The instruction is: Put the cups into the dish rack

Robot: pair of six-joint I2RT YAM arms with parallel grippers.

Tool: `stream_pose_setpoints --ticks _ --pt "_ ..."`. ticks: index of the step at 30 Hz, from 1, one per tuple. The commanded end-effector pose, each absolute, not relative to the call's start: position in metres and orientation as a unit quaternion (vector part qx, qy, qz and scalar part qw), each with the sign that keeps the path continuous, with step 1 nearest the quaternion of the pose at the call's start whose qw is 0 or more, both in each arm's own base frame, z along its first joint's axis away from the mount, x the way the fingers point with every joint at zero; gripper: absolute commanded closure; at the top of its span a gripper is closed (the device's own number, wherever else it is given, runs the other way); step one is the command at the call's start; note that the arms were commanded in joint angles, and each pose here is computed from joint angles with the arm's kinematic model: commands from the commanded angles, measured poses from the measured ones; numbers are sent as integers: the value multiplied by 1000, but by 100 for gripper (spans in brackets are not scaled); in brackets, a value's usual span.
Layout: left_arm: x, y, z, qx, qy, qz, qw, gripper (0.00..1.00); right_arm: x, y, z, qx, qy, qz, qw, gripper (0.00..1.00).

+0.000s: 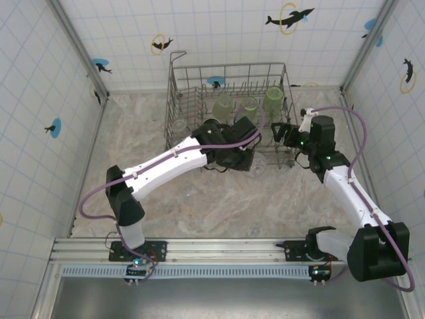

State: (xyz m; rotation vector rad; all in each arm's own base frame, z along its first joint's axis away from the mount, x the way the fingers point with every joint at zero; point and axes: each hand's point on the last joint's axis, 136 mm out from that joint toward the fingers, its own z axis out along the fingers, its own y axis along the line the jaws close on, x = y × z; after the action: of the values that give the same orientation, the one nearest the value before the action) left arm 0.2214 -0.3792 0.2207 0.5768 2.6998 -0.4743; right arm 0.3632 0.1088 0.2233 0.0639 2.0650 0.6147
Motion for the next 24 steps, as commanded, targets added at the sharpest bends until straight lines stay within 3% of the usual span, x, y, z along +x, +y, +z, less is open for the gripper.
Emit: stream_pose_setpoints --ticks 1,16,24 --pt "226 -379 236 210 947 -179 166 100 364 108 230 26 834 260 485 0" --pt "298 -350 303 155 926 -232 253 100 368 111 229 31 837 269 476 0" --pt "315 -345 337 147 903 -282 288 100 369 110 231 33 838 265 477 0"
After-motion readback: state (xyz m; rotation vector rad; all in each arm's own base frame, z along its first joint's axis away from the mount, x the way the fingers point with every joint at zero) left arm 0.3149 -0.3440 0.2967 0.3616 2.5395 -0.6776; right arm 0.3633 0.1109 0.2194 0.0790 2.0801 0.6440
